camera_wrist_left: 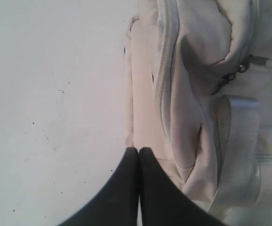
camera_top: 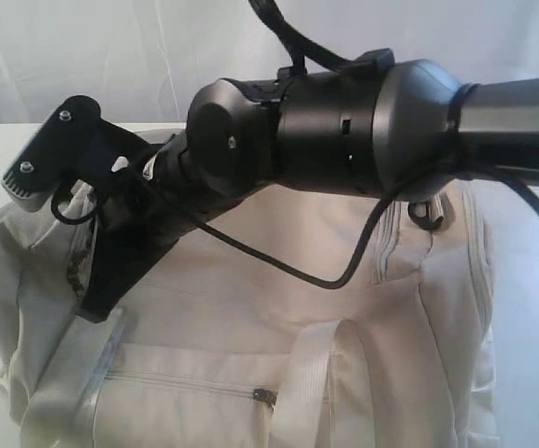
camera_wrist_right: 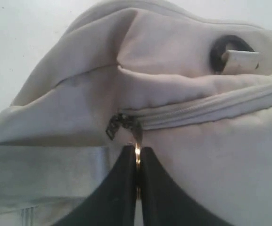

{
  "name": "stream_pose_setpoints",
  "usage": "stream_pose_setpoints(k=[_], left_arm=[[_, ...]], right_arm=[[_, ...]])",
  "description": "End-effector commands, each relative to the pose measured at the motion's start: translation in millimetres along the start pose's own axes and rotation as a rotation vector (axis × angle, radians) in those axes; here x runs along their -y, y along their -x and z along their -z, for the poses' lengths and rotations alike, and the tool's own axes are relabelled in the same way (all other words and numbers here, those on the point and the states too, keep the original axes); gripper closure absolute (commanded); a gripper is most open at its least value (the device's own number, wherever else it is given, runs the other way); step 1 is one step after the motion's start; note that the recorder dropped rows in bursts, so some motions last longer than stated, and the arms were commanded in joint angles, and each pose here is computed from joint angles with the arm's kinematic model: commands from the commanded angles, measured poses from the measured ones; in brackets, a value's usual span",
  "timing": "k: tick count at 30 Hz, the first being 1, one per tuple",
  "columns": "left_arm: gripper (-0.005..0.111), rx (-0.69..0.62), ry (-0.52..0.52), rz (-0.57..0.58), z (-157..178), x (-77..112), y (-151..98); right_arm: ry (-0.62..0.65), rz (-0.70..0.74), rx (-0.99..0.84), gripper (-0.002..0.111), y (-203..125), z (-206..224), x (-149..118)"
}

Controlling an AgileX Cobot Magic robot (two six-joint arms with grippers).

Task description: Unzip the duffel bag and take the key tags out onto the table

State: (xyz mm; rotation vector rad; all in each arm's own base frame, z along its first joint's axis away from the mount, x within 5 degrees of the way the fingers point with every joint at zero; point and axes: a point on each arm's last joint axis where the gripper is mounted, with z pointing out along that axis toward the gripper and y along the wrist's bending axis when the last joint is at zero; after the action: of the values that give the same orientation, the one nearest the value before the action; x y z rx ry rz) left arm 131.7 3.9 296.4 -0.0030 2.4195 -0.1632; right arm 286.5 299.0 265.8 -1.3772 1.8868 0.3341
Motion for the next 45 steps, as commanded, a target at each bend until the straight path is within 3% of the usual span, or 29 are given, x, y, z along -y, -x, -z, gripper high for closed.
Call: stream_pose_setpoints(k=[1,4,6,9,11,13,16,20,24,27,35,39,45], left_arm=[[0.107,0.006,-0.072,-0.03,-3,6.4,-4],[0.106,0.039,-0.219,-0.116,-10,18.3,-9],[0.093,0.058,-0.273,-0.163,-13,22.4,-12],[0.061,0.076,-0.279,-0.182,-14,23.0,-12],[0.048,0.094,-0.271,-0.173,-15,22.2,-10],[0.045,0.157,-0.292,-0.17,-20,23.2,-8],[0.045,0.301,-0.407,-0.277,-35,29.3,1],[0.045,0.412,-0.42,-0.255,-60,22.6,21],[0.046,0.374,-0.457,-0.2,-83,17.3,31],[0.053,0.344,-0.481,-0.197,-92,16.6,34],[0.107,0.154,-0.473,-0.163,-105,12.7,20],[0.107,0.037,-0.427,-0.103,-106,8.4,11],[0.107,0.066,-0.403,-0.119,-95,9.6,12]], right_arm=[[-0.061,0.021,0.052,0.108,8,7,6],[-0.121,0.028,0.115,0.108,13,6,12],[-0.161,0.009,0.146,0.108,16,7,23],[-0.195,-0.044,0.152,0.108,18,4,46],[-0.203,-0.049,0.156,0.108,23,2,56],[-0.204,-0.056,0.148,0.108,27,-1,66],[-0.202,-0.069,0.133,0.108,30,-3,81],[-0.21,-0.093,0.113,0.108,30,-3,103],[-0.209,-0.117,0.101,0.108,31,-2,118],[-0.204,-0.137,0.103,0.108,30,-7,122],[-0.205,-0.159,0.1,0.108,25,-26,136],[-0.214,-0.169,0.101,0.108,23,-32,148],[-0.221,-0.184,0.1,0.108,18,-43,163]])
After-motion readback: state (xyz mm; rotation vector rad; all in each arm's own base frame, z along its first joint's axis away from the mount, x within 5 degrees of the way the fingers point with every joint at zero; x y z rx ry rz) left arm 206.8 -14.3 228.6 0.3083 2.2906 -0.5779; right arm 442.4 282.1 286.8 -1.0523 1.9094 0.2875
